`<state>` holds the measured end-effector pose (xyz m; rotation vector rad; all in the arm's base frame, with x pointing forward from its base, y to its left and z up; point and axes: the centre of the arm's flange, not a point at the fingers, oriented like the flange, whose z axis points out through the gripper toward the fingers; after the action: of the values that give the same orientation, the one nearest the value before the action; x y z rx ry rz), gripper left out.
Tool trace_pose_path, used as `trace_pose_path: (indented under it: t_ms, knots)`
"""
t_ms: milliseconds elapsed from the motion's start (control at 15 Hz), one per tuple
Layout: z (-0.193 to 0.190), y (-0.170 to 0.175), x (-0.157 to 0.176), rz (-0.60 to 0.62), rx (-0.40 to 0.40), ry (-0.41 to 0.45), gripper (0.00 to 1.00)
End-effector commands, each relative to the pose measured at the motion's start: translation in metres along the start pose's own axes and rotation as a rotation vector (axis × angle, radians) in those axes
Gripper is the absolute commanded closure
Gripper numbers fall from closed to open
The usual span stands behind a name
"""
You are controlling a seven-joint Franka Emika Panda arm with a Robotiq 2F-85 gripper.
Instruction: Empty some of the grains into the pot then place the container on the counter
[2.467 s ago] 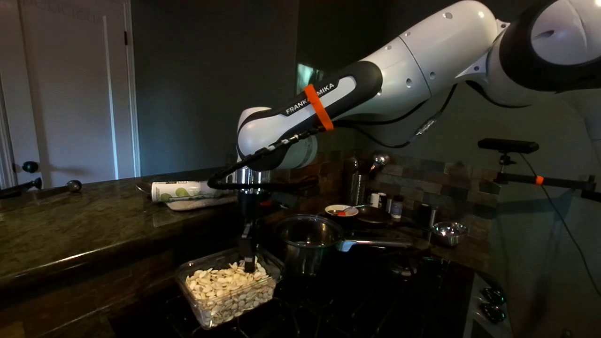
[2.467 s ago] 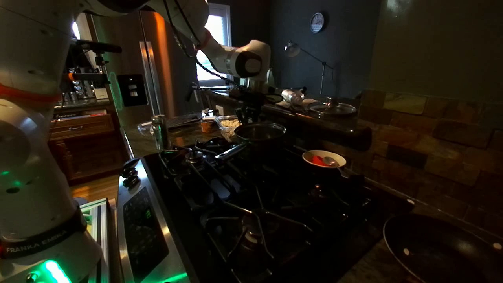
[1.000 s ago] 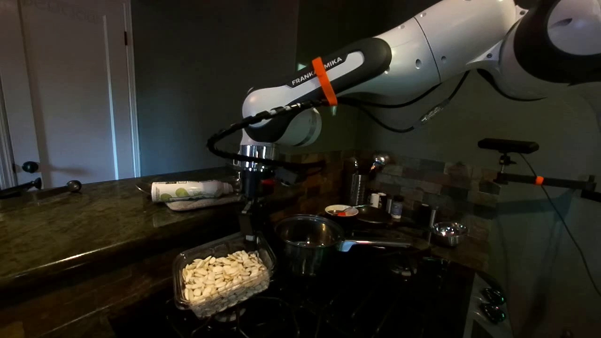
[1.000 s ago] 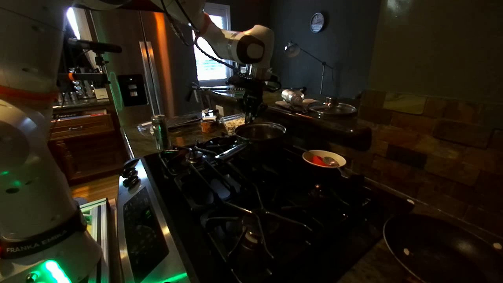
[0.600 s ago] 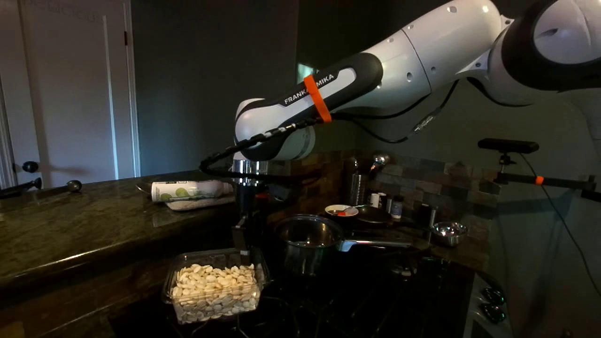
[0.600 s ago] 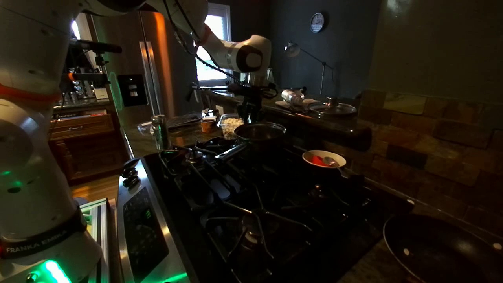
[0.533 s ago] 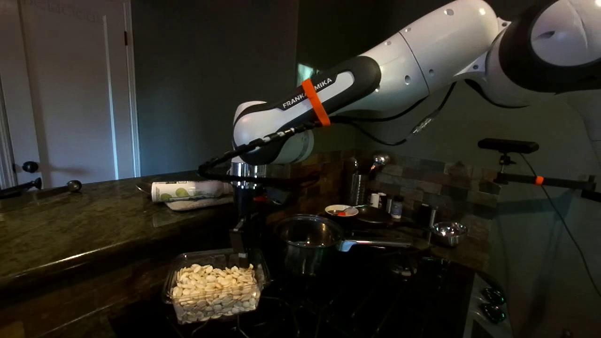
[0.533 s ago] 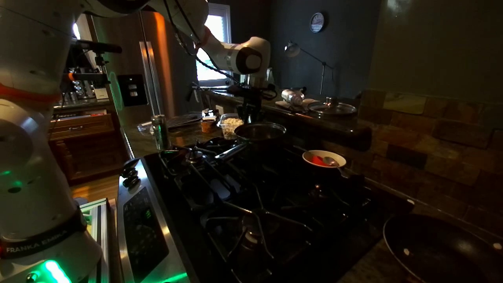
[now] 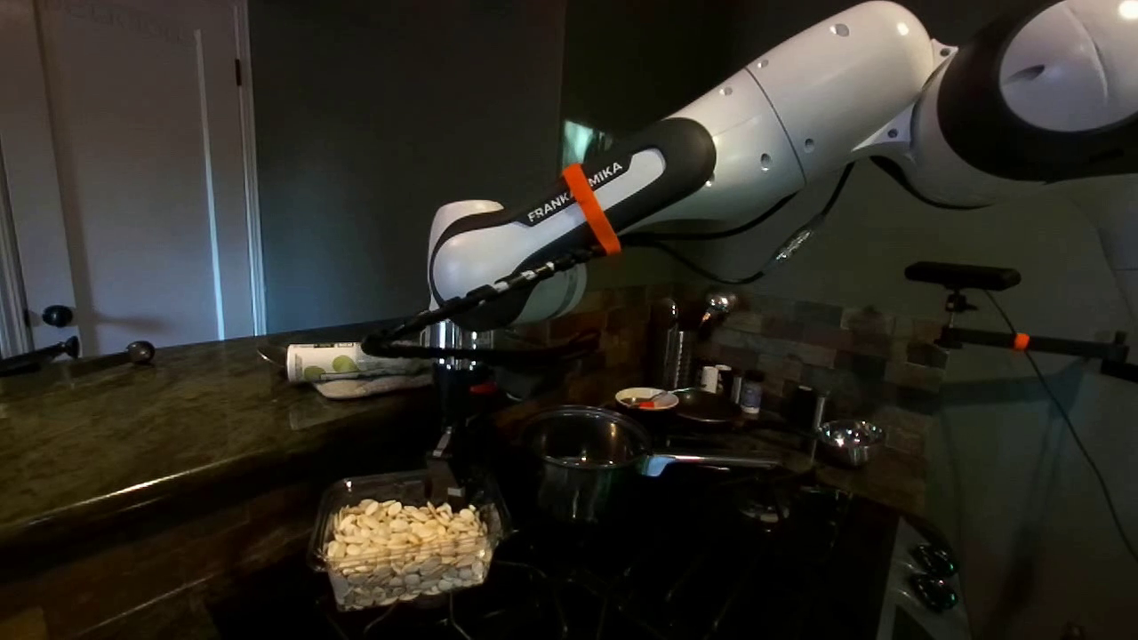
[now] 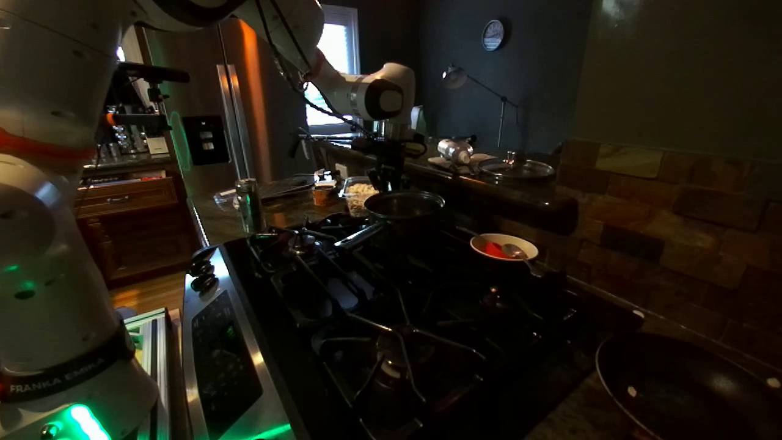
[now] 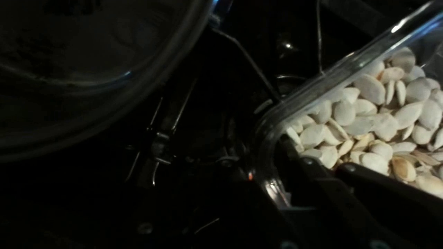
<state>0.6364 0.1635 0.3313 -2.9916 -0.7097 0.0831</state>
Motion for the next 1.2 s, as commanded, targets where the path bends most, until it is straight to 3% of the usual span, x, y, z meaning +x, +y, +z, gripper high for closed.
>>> trace_pose_path:
  t_ms: [0, 200, 533, 800, 1133]
  knots:
    - [0.016, 0.003, 0.001, 0.015, -0.009, -0.027, 0.98]
    - [0.010, 0.002, -0.001, 0.017, 0.029, -0.051, 0.99]
    - [-0.043, 0.020, -0.010, 0.050, 0.150, -0.094, 0.99]
    - [-0.063, 0.031, -0.011, 0.067, 0.238, -0.126, 0.99]
    - [-0.073, 0.037, -0.017, -0.024, 0.369, -0.140, 0.99]
